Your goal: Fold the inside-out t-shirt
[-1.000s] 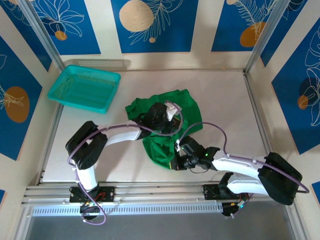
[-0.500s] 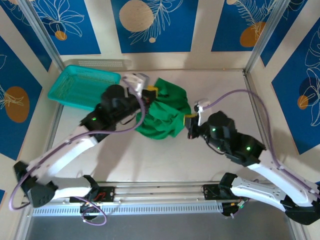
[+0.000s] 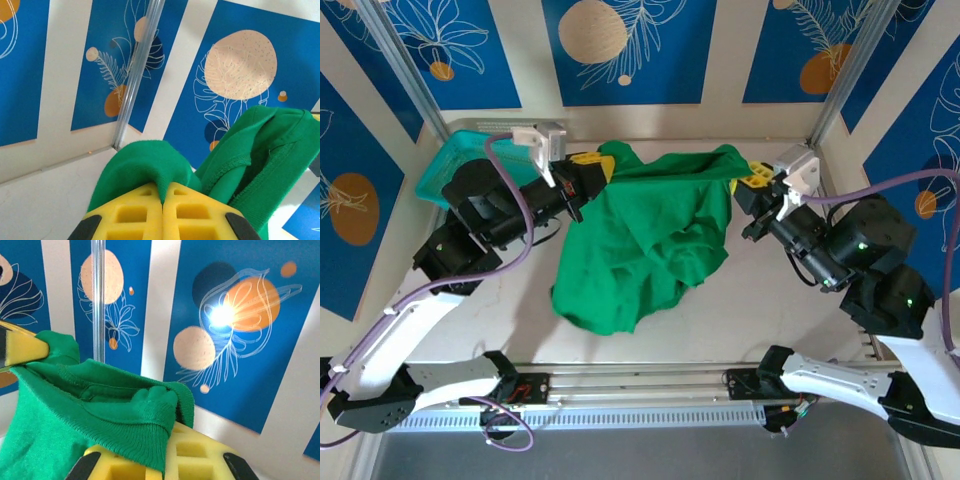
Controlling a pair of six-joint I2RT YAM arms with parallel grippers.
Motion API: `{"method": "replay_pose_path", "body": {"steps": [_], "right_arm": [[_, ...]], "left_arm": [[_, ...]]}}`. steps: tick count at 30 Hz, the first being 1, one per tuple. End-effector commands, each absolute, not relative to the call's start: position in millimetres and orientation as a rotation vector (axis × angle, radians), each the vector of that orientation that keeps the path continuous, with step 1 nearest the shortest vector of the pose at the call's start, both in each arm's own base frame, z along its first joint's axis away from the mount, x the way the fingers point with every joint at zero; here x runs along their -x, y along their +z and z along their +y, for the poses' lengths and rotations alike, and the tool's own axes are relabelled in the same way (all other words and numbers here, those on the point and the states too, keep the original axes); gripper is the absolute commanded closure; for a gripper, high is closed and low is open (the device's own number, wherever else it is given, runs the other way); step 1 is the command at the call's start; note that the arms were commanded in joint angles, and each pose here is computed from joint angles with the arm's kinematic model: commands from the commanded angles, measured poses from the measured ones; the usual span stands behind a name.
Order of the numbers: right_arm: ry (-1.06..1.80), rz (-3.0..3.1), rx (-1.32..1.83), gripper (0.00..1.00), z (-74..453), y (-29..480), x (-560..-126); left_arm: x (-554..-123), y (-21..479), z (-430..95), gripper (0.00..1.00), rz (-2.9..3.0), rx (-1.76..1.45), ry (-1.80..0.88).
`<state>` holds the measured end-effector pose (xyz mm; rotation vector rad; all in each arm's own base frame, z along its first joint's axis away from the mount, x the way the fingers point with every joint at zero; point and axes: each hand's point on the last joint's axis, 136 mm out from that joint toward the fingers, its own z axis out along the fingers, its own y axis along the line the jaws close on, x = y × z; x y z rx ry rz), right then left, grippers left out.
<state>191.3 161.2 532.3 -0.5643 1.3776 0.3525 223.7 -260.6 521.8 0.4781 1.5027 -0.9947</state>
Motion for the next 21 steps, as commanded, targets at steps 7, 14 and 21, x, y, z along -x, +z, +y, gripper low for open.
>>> {"method": "replay_pose_path", "body": {"steps": [7,14,21], "right_arm": [[0.357,1.571,0.454,1.00,166,481,-315],[0.358,1.602,0.356,1.00,158,479,-411],[0.385,1.422,0.278,1.00,137,547,-415]], "left_arm": [[-305,519,-239,1.00,1.480,-0.360,-0.568],[-391,516,-243,1.00,1.495,-0.358,-0.520],[-394,574,-258,1.00,1.259,-0.519,-0.534]]}}
